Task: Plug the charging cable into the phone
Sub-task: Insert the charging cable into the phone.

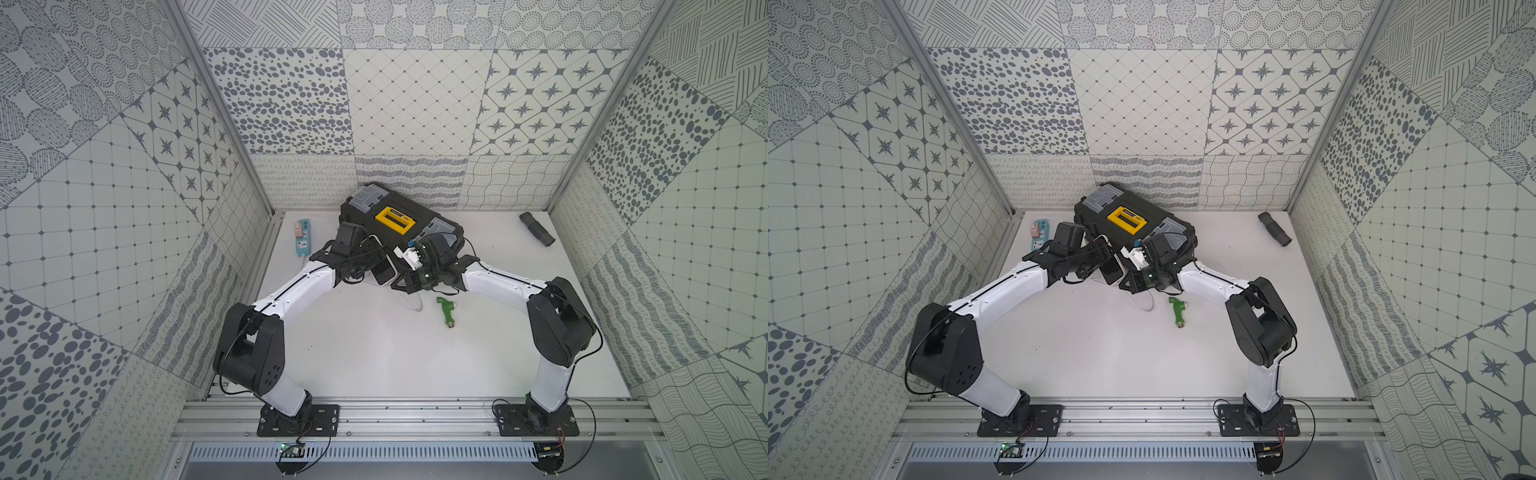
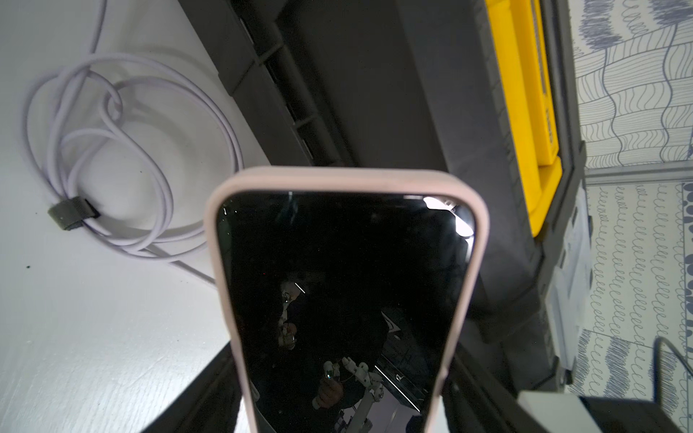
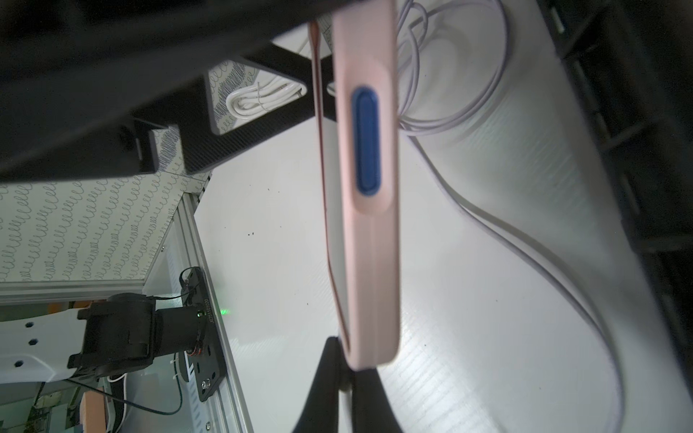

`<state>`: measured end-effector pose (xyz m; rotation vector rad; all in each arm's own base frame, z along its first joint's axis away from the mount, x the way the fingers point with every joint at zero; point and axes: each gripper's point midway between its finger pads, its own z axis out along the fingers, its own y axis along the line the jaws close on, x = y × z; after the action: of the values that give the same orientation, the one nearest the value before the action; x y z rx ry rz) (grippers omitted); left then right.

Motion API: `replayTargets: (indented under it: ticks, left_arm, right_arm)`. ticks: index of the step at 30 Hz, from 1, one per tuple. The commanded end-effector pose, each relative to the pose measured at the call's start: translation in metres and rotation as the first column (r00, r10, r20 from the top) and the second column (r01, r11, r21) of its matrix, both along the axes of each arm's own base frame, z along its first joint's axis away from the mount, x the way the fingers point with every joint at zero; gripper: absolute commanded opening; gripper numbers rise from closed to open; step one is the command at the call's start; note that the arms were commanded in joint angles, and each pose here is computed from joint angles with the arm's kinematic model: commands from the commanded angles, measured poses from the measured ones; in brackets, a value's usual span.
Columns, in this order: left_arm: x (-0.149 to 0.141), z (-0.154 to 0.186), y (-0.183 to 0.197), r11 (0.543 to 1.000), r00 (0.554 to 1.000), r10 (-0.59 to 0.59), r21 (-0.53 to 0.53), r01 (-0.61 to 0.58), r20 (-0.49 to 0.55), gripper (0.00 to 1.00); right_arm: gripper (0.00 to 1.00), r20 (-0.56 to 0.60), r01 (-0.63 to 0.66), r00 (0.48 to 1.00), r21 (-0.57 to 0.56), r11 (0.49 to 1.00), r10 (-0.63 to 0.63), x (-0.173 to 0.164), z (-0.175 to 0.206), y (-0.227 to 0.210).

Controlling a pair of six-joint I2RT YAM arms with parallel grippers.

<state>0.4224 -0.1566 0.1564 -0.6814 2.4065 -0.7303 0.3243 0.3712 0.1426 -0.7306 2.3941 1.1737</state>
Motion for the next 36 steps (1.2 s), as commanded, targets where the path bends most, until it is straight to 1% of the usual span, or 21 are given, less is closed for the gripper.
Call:
replayTargets:
  ticks: [1, 5, 12, 15, 17, 20, 28, 34, 35, 36]
  left_arm:
    - [-0.070, 0.001, -0.049, 0.939, 0.924, -0.254, -0.300, 0.166, -0.287, 0.00]
    - [-0.071, 0.014, -0.047, 0.935, 0.920, -0.264, -0.310, 0.171, -0.289, 0.00]
    - [-0.075, 0.020, -0.037, 0.937, 0.917, -0.238, -0.324, 0.130, -0.321, 0.00]
    - [-0.075, 0.024, -0.034, 0.937, 0.916, -0.237, -0.324, 0.129, -0.322, 0.00]
    - [-0.073, 0.026, -0.030, 0.938, 0.920, -0.232, -0.323, 0.126, -0.316, 0.00]
    - [-0.070, 0.031, -0.024, 0.936, 0.925, -0.223, -0.333, 0.115, -0.307, 0.00]
    - [-0.071, 0.036, -0.020, 0.932, 0.929, -0.227, -0.341, 0.121, -0.292, 0.00]
    - [-0.078, 0.034, -0.015, 0.947, 0.924, -0.237, -0.282, 0.152, -0.299, 0.00]
    - [-0.080, 0.033, -0.014, 0.948, 0.923, -0.238, -0.277, 0.154, -0.302, 0.00]
    - [-0.082, 0.031, -0.013, 0.950, 0.922, -0.237, -0.271, 0.154, -0.307, 0.00]
  right_arm:
    - [0.00, 0.348, -0.058, 0.936, 0.291, 0.955, -0.049, 0.033, 0.140, 0.025]
    - [0.00, 0.306, -0.052, 0.951, 0.292, 0.955, -0.042, 0.028, 0.143, 0.021]
    - [0.00, 0.211, -0.031, 0.977, 0.307, 0.951, -0.036, 0.020, 0.147, 0.016]
    - [0.00, 0.187, -0.035, 0.982, 0.293, 0.955, -0.021, 0.015, 0.147, 0.014]
    - [0.00, 0.161, -0.038, 0.987, 0.273, 0.961, -0.007, 0.010, 0.139, 0.013]
    - [0.00, 0.148, -0.035, 0.989, 0.248, 0.968, -0.002, 0.004, 0.128, 0.007]
    - [0.00, 0.142, -0.035, 0.990, 0.243, 0.969, 0.000, 0.001, 0.125, 0.004]
    - [0.00, 0.110, -0.033, 0.994, 0.247, 0.968, 0.006, 0.006, 0.121, 0.007]
    - [0.02, 0.106, -0.025, 0.994, 0.244, 0.969, -0.001, 0.008, 0.119, 0.007]
    - [0.26, 0.100, -0.013, 0.995, 0.242, 0.970, -0.011, 0.011, 0.118, 0.006]
